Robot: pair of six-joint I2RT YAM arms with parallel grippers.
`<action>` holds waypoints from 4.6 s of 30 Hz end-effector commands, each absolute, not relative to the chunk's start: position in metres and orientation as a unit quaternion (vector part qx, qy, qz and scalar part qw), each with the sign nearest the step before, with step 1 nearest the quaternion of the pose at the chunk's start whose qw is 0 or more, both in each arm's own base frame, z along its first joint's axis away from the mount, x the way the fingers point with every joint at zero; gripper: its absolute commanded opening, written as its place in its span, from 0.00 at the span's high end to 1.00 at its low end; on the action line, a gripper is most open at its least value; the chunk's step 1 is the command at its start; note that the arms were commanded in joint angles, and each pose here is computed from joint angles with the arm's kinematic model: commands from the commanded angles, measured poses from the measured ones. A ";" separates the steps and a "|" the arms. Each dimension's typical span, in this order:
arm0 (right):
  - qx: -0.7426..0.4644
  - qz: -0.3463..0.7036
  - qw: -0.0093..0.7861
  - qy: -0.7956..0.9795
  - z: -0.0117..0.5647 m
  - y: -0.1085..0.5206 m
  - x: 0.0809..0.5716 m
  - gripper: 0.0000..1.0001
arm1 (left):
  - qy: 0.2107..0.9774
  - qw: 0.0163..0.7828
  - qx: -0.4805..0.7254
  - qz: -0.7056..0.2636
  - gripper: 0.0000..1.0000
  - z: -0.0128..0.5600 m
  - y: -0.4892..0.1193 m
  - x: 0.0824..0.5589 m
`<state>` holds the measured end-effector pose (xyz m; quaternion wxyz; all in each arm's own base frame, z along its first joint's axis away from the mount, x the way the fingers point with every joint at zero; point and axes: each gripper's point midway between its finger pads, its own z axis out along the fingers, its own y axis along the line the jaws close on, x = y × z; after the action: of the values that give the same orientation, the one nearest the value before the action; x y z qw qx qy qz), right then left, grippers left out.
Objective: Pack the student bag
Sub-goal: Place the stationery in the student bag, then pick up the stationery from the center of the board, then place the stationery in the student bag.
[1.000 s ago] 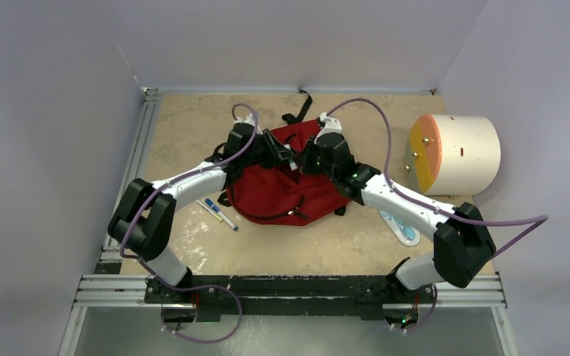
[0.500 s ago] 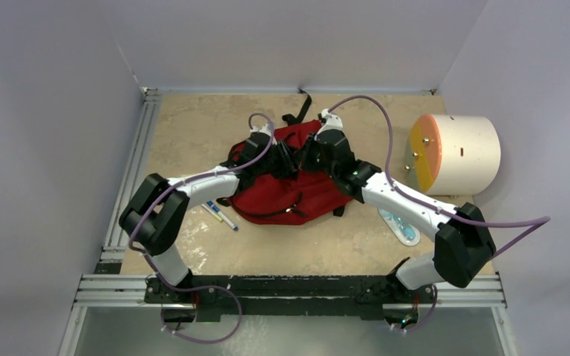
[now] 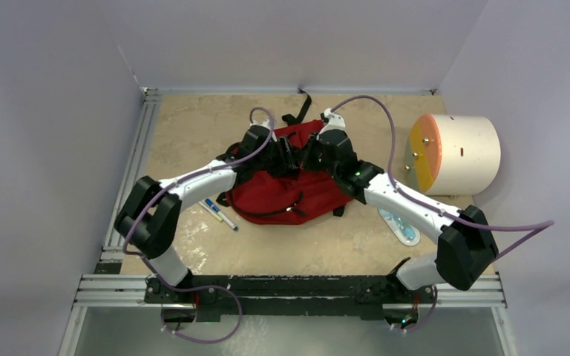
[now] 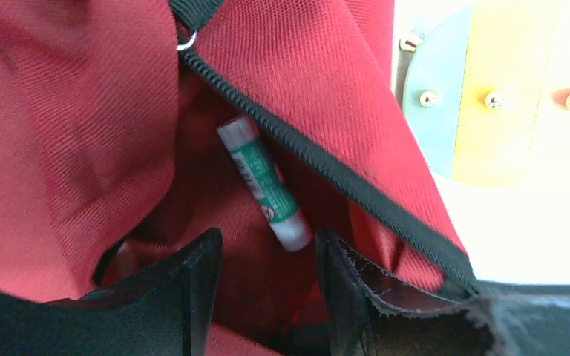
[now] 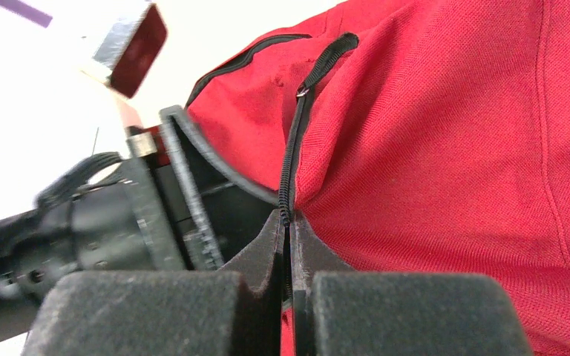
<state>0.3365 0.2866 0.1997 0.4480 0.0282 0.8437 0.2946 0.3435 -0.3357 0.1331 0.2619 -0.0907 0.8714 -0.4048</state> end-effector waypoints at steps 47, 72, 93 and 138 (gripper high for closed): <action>-0.040 0.268 0.519 0.810 0.240 0.293 0.357 1.00 | 0.831 0.296 -0.470 -0.024 0.27 0.153 -0.051 0.295; -0.002 0.242 0.502 0.830 0.225 0.280 0.356 1.00 | 0.765 0.145 -0.625 -0.061 0.35 0.074 0.019 0.386; 0.001 0.230 0.500 0.835 0.218 0.279 0.359 1.00 | 0.760 0.068 -0.645 -0.039 0.64 0.005 0.009 0.369; 0.048 0.357 0.513 0.779 0.268 0.287 0.335 1.00 | 0.800 0.349 -0.184 -0.452 1.00 0.218 -0.269 0.377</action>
<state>0.3346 0.2774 0.2091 0.4724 0.0341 0.8323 0.2880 0.3578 -0.2436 0.1742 0.3097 -0.2017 0.8371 -0.4033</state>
